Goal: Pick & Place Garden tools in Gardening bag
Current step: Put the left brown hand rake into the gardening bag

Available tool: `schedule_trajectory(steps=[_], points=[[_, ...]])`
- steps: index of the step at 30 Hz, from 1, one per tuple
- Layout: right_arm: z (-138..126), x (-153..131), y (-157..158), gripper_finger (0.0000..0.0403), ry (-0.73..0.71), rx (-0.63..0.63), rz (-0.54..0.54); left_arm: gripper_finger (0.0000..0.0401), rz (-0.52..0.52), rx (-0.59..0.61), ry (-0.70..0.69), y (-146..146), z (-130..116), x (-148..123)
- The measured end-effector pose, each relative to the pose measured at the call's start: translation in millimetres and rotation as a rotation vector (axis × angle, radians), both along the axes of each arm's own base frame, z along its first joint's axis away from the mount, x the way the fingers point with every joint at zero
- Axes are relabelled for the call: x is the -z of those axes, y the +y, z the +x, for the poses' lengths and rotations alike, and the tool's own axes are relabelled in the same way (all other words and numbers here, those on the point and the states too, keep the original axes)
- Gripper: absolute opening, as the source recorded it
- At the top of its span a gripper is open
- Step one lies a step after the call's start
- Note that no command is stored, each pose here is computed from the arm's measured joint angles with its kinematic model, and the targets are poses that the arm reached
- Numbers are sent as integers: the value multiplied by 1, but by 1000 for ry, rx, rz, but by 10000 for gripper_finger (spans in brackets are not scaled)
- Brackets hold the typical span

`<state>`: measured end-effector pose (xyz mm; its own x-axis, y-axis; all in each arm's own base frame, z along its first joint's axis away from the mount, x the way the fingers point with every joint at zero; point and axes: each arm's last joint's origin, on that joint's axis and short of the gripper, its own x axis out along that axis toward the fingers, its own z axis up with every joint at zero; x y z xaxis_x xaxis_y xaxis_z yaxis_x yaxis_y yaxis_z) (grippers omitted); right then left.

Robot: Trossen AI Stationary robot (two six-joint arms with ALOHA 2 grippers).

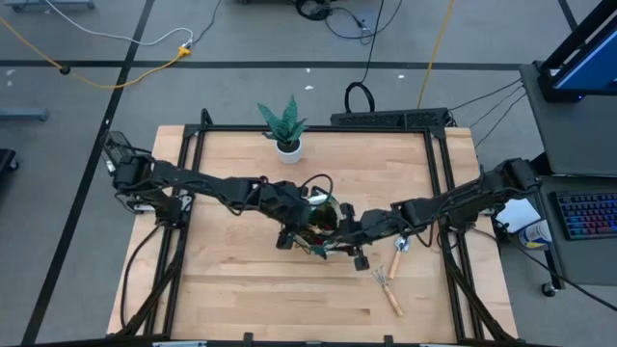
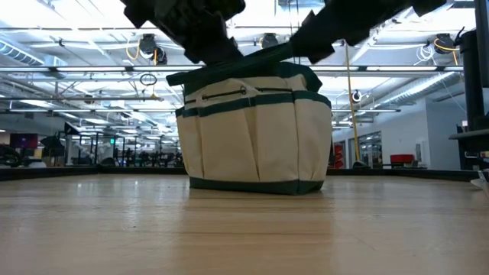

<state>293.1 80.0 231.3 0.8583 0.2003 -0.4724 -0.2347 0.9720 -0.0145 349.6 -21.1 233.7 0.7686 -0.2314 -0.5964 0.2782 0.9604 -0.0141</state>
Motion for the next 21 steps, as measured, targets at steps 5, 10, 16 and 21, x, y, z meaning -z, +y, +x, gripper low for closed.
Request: schedule_trajectory(steps=[5, 10, 16, 21], points=[[-1, 3, -4, 137, 27, 31, -60, 97, -11, 16, 42, -1, 5, 12], [-3, 9, -8, 137, 89, 37, -77, 97, -4, 2, 67, 0, 7, 18], [0, 13, -10, 135, 98, 39, -85, 97, 3, 1, 69, 1, 7, 19], [1, 13, -12, 94, 95, 1, -88, 97, 1, 9, 80, 6, 10, 25]])
